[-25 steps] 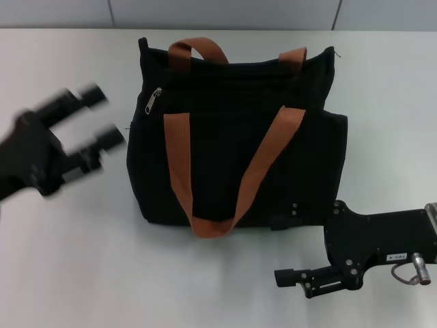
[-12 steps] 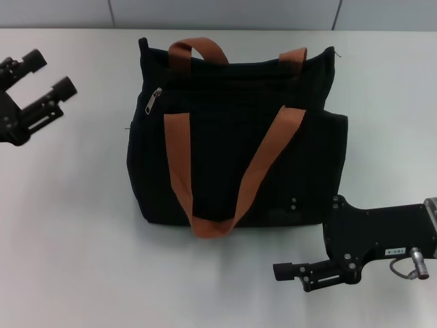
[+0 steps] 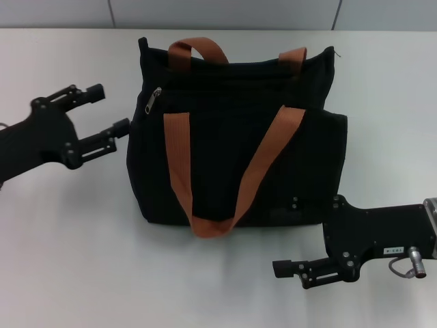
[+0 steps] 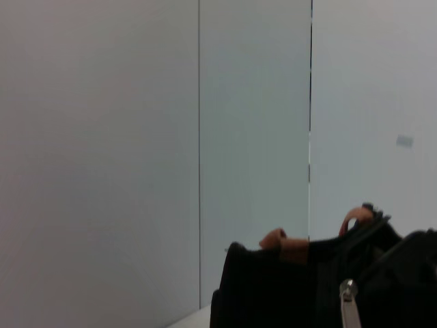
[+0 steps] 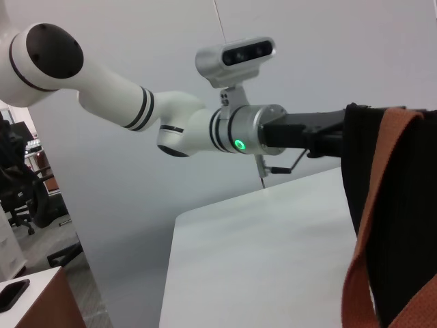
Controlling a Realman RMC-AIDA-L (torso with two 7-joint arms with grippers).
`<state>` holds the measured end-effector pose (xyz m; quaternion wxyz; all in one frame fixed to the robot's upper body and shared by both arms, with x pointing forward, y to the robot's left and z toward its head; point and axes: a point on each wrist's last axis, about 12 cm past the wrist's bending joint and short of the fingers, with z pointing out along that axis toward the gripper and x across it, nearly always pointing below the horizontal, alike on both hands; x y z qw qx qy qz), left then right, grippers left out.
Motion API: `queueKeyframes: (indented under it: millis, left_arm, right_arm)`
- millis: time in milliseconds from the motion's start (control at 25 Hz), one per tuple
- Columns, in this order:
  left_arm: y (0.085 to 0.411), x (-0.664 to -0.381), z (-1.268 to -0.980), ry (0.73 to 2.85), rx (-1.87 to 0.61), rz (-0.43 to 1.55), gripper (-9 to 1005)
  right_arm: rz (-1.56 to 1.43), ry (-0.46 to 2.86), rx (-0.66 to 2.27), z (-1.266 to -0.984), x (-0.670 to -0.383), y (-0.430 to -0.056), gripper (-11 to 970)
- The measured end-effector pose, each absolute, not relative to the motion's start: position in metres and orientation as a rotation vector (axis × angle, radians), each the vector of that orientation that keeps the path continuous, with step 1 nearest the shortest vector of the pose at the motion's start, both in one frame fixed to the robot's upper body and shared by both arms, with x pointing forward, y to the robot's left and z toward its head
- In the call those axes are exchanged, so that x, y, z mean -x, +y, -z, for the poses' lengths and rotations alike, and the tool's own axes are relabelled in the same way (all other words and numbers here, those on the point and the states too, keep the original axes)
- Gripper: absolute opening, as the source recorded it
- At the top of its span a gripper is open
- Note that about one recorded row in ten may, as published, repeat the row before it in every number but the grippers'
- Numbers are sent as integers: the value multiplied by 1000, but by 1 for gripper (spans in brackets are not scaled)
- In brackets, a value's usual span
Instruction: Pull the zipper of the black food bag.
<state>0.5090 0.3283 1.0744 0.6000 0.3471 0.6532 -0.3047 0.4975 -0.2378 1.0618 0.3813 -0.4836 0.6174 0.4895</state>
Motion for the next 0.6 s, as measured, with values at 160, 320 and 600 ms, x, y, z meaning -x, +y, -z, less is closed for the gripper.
queueKeyframes:
  millis: [160,320,600]
  left_arm:
    - [317,-520,-1074,1528,-860,702,741]
    - [311,-527,-1077,1520,-891,705,739]
    - [300,-541,-1078,1533,-920,672,735]
  right_arm:
    - [-1252,1579,1230,-1061,-497,-238,826]
    - [-1254,1580,1228,-1061,-496,-238,827]
    - [-1255,1579,1230,-1061,-497,-237,827]
